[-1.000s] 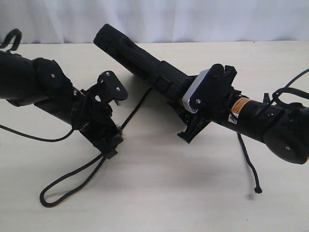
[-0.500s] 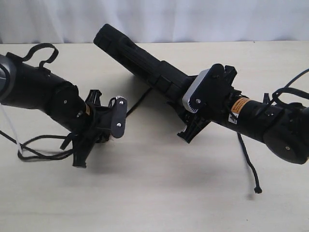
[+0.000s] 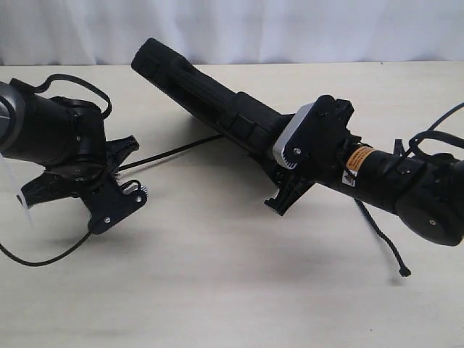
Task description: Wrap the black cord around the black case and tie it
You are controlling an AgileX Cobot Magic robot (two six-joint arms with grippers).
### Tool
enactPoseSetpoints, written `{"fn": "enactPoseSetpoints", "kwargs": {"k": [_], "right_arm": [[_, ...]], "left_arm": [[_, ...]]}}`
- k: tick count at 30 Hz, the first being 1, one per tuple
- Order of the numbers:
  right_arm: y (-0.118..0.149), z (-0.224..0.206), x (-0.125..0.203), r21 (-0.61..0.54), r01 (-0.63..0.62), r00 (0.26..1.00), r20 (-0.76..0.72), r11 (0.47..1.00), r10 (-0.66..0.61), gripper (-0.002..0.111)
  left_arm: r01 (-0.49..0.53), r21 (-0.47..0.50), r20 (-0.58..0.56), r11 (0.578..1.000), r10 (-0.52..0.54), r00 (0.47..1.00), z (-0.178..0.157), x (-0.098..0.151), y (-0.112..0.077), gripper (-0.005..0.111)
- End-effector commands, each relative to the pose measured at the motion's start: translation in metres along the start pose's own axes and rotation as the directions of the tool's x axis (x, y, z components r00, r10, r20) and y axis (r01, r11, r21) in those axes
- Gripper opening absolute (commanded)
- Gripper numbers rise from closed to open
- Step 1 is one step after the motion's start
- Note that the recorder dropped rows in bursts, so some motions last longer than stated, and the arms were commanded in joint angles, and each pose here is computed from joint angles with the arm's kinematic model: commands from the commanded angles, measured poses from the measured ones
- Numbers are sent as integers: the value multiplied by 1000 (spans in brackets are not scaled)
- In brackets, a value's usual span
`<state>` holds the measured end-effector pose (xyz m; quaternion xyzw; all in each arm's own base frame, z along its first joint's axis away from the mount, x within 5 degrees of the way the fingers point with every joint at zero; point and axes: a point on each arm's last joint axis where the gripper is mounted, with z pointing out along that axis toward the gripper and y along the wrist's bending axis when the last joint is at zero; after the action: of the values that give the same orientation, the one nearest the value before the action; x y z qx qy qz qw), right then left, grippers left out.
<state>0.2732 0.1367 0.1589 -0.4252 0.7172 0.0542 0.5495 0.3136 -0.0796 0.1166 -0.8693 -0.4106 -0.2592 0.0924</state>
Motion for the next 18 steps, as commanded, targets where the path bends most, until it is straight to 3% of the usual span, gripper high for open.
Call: {"fn": "enactPoseSetpoints", "kwargs": {"k": [1, 3, 5, 6, 11, 16, 18], "right_arm": [[1, 0, 12, 2, -82, 991, -106, 997, 82, 4], [0, -1, 10, 5, -81, 992, -99, 997, 81, 4], [-2, -4, 6, 16, -86, 992, -88, 996, 88, 4], [-4, -5, 5, 33, -104, 991, -83, 994, 106, 4], [-10, -10, -2, 85, -154, 985, -65, 984, 160, 4], [-10, -11, 1, 92, -174, 979, -96, 980, 182, 4], [-10, -11, 2, 92, -174, 978, -98, 980, 183, 4]], "left_arm": [[-231, 99, -33, 968, 235, 971, 1, -3, -11, 0], [-394, 74, -14, 916, 396, 918, 2, -13, -13, 0], [-488, 5, -27, 873, 488, 873, 4, -22, -13, 0], [-490, -16, -20, 871, 490, 872, 4, -24, -13, 0], [-305, -1, 108, 952, 303, 947, 4, -35, -18, 0], [-237, 16, 153, 971, 232, 961, 3, -39, -20, 0], [-165, 27, 152, 986, 160, 975, 3, -39, -20, 0]]}}
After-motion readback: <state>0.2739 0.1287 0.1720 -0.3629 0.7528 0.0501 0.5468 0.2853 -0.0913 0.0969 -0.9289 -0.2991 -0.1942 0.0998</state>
